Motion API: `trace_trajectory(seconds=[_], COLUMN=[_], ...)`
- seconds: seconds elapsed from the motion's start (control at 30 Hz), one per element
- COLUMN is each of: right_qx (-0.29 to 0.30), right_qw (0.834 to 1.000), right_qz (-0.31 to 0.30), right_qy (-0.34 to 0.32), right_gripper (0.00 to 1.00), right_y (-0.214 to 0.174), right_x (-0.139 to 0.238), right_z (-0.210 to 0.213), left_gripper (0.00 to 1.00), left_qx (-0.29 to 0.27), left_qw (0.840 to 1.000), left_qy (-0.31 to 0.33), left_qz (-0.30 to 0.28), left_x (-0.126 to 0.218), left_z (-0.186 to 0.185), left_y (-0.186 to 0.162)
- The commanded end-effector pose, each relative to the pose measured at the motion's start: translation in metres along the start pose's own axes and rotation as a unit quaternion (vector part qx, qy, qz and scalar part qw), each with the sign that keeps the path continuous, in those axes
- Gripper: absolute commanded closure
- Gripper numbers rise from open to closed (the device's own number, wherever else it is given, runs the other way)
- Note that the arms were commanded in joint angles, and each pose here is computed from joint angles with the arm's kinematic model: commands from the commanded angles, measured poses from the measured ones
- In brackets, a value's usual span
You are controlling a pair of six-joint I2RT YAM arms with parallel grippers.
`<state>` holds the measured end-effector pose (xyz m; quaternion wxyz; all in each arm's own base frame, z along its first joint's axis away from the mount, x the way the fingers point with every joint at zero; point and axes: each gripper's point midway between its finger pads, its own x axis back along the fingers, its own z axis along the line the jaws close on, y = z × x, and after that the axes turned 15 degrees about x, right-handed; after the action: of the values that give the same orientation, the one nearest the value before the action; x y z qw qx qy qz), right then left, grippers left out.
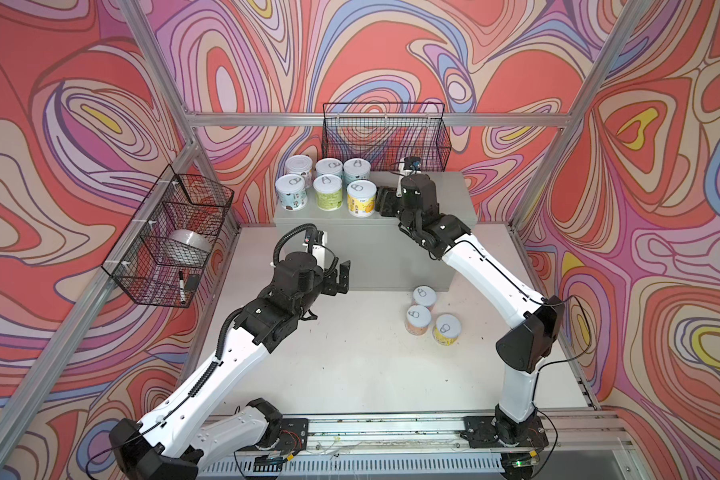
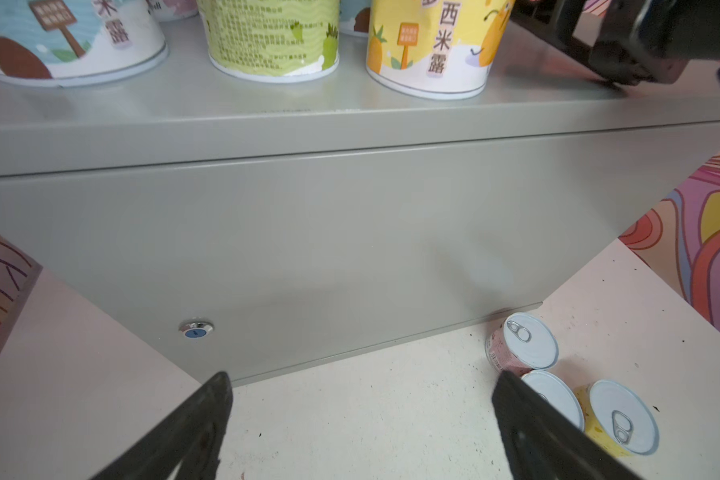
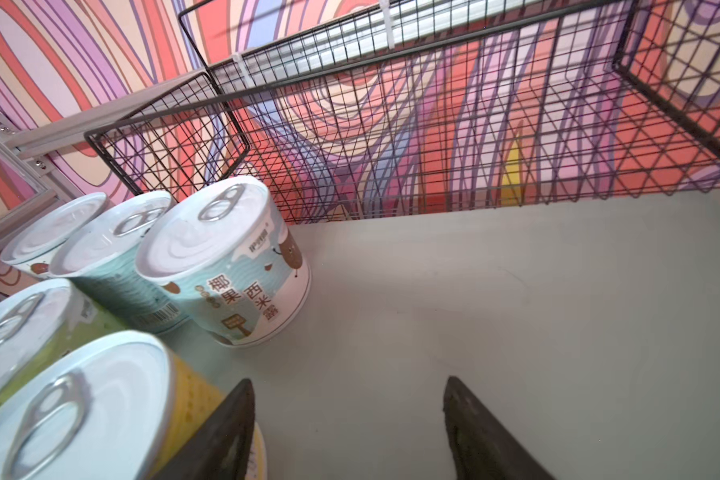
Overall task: Place and organize the canned foods onto the counter
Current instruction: 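Grasp the placed yellow can with the right gripper while the left draws back, then slide the yellow can with the right gripper toward the grouped cans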
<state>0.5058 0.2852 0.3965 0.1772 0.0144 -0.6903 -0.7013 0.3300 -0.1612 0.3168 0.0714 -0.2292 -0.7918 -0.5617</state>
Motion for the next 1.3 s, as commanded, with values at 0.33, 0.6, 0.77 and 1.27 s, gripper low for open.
trace_trajectory(seconds=[0.33,0.6,0.77,1.27], right_qx=[0.002,0.004,-0.001,0.042], right_qw=[0.998,0.998,0.998,0.992], right_qz=[0.052,0.055,0.046,0.005], right_qy=[-0.034,-0.004,0.035,0.116], right_gripper=[0.25,0.26,0.27,0.29], right_y=[-0.039,-0.04,-0.036,-0.016], right_x=[0.008,0.027,0.042,0.058], right_z=[-0.013,-0.011,-0.001,0.049], left_gripper=[0.0,0.0,0.0,0.0], left_qx=[0.095,0.11,0.103,0.095], left_qw=[0.994,0.992,0.993,0.993], left_qy=[-0.039,-0.036,-0.022,0.004], left_qz=[-0.028,-0.04,-0.052,-0.065], left_x=[-0.042,-0.032,-0.022,0.003], left_z=[-0.023,-0.021,-0.014,0.006], left_y=[0.033,0.041,0.045,0.037])
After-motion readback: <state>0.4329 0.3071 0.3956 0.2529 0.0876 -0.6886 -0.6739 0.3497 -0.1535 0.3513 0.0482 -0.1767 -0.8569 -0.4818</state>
